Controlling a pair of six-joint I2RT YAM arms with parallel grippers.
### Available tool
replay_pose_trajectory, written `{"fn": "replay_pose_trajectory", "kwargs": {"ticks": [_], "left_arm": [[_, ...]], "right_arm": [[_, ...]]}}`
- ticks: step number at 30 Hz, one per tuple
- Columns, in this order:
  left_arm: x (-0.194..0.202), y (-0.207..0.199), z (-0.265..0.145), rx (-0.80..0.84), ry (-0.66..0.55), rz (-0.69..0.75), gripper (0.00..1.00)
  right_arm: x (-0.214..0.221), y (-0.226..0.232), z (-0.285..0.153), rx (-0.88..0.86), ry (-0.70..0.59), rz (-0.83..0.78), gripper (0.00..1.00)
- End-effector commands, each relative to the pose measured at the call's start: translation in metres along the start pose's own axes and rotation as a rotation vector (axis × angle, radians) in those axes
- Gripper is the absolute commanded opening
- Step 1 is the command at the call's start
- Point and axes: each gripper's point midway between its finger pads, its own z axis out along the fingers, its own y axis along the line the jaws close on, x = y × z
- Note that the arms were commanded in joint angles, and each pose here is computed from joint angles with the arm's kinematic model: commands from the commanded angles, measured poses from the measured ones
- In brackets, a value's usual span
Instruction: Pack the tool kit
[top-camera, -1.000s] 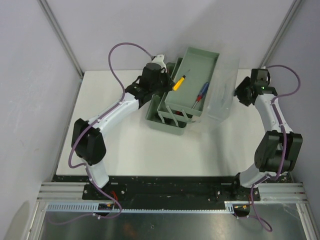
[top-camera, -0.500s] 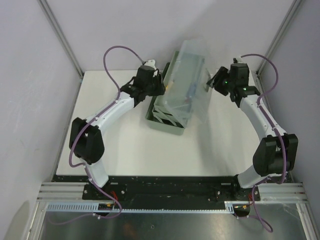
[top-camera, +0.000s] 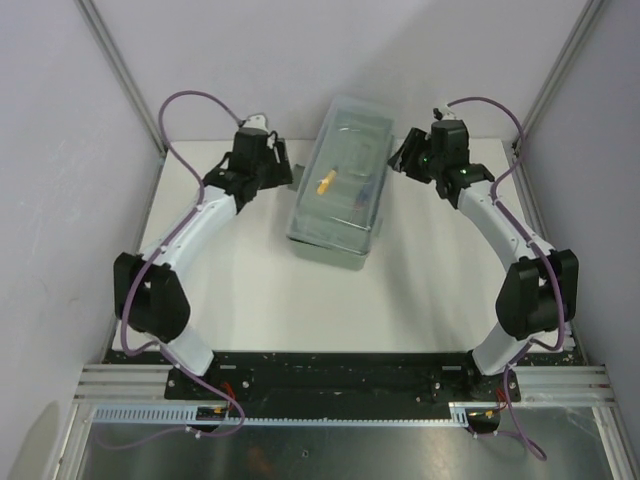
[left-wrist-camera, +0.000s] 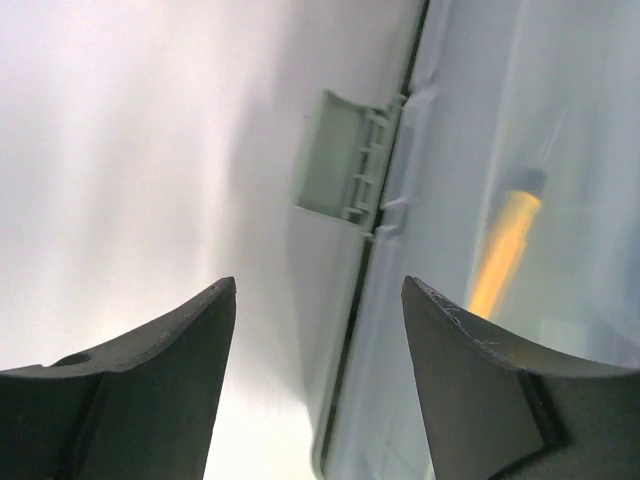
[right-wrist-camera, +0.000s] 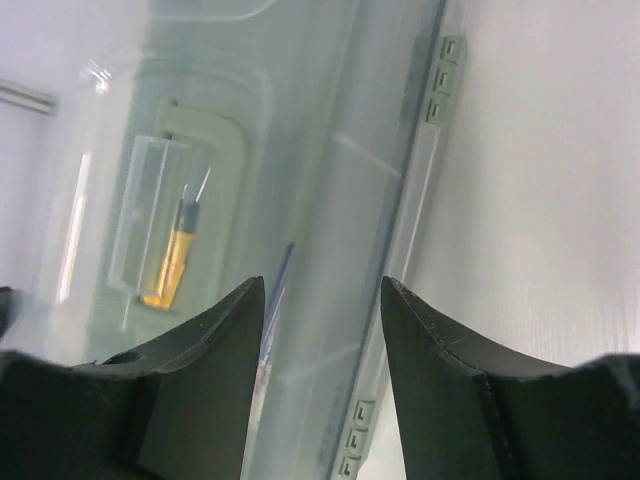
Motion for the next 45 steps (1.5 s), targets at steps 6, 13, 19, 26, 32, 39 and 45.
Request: {"fn": "replay_pose_trajectory", "kwargs": {"ticks": [6, 13, 19, 26, 32, 39, 45], "left_arm": [[-0.019, 0.034, -0.017, -0.080, -0.069, -0.035, 0.76], [0.035, 0.041, 0.022, -0.030, 0.116, -0.128, 0.75], [0.092, 0.037, 0.050, 0.015, 0.289, -0.164, 0.60], [0.133, 0.006, 0.049, 0.211, 0.415, -0.172, 0.65], [0.146, -0.012, 0.023, 0.277, 0.397, -0.156, 0.64], [0.151, -0.045, -0.008, 0.338, 0.348, -0.101, 0.63], [0.153, -0.061, -0.017, 0.377, 0.330, -0.091, 0.64]], "right_arm": [[-0.009, 0.007, 0.007, 0.028, -0.003, -0.063, 0.55], [-0.022, 0.007, -0.001, 0.084, -0.036, -0.092, 0.56], [-0.020, 0.002, -0.007, 0.111, -0.026, -0.117, 0.57], [-0.010, 0.041, -0.018, -0.005, -0.022, -0.289, 0.81], [0.006, 0.051, -0.013, -0.075, 0.041, -0.296, 0.82], [0.039, 0.040, -0.006, -0.050, 0.179, -0.255, 0.75], [0.071, 0.015, -0.015, 0.061, 0.296, -0.274, 0.71]]}}
